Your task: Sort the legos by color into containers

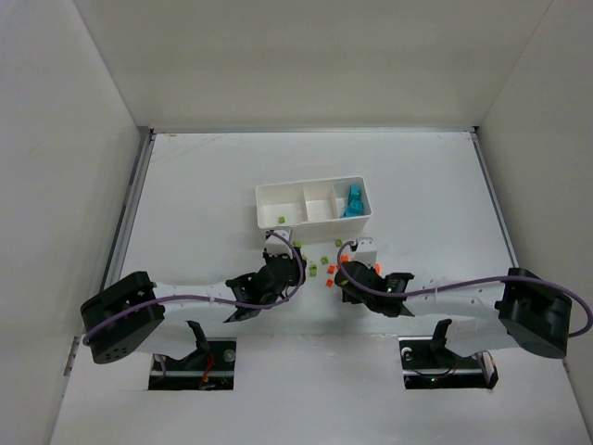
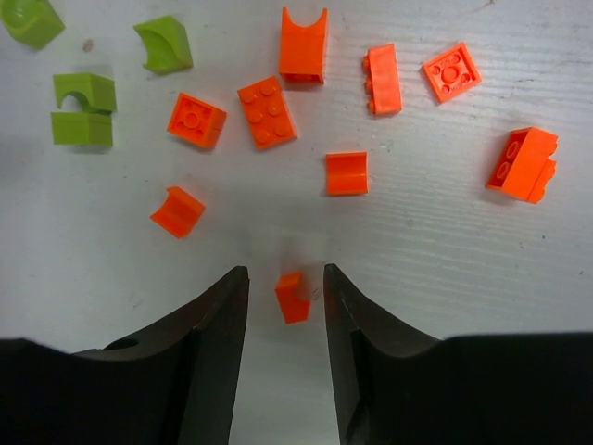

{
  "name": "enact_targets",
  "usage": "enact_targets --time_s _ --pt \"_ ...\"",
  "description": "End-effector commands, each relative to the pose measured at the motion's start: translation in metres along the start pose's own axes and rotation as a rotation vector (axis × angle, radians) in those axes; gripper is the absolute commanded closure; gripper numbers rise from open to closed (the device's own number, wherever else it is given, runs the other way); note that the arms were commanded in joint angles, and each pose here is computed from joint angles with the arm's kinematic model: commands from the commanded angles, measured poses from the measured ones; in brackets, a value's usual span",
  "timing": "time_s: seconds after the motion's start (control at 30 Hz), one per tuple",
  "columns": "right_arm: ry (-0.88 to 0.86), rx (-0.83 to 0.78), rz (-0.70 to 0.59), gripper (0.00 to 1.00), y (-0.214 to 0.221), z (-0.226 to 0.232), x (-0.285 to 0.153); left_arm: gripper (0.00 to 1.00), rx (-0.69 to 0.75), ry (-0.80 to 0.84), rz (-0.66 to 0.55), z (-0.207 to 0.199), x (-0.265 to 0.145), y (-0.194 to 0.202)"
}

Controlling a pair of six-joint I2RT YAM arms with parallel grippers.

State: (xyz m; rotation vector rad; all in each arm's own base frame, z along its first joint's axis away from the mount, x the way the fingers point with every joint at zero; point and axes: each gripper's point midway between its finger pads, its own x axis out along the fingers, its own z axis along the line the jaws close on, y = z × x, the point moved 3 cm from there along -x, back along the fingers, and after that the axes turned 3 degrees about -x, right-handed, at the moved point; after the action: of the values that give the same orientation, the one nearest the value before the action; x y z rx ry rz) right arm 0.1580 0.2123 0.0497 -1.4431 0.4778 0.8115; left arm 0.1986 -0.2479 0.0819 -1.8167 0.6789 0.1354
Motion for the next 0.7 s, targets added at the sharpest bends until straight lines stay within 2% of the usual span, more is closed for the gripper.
enact_targets --time_s 0.0,0.23,0.47,0.67 --pt "-0.016 0.009 -0.005 0.58 -0.007 0.011 0.001 0.63 -0.038 0.019 -0.033 -0.003 -0.003 -0.009" --pt "0.012 0.003 0.004 0.80 -0.007 0.010 0.005 0.63 -0.047 0.024 -0.032 -0.001 -0.004 -0.011" --pt "-0.069 0.083 -0.108 0.82 -0.048 0.015 -0.020 0.64 -0.050 0.057 -0.020 -0.011 -0.006 -0.011" --pt "-0.137 0.099 -0.307 0.81 -0.140 0.031 -0.035 0.65 -0.057 0.061 -0.021 -0.013 -0.007 -0.011"
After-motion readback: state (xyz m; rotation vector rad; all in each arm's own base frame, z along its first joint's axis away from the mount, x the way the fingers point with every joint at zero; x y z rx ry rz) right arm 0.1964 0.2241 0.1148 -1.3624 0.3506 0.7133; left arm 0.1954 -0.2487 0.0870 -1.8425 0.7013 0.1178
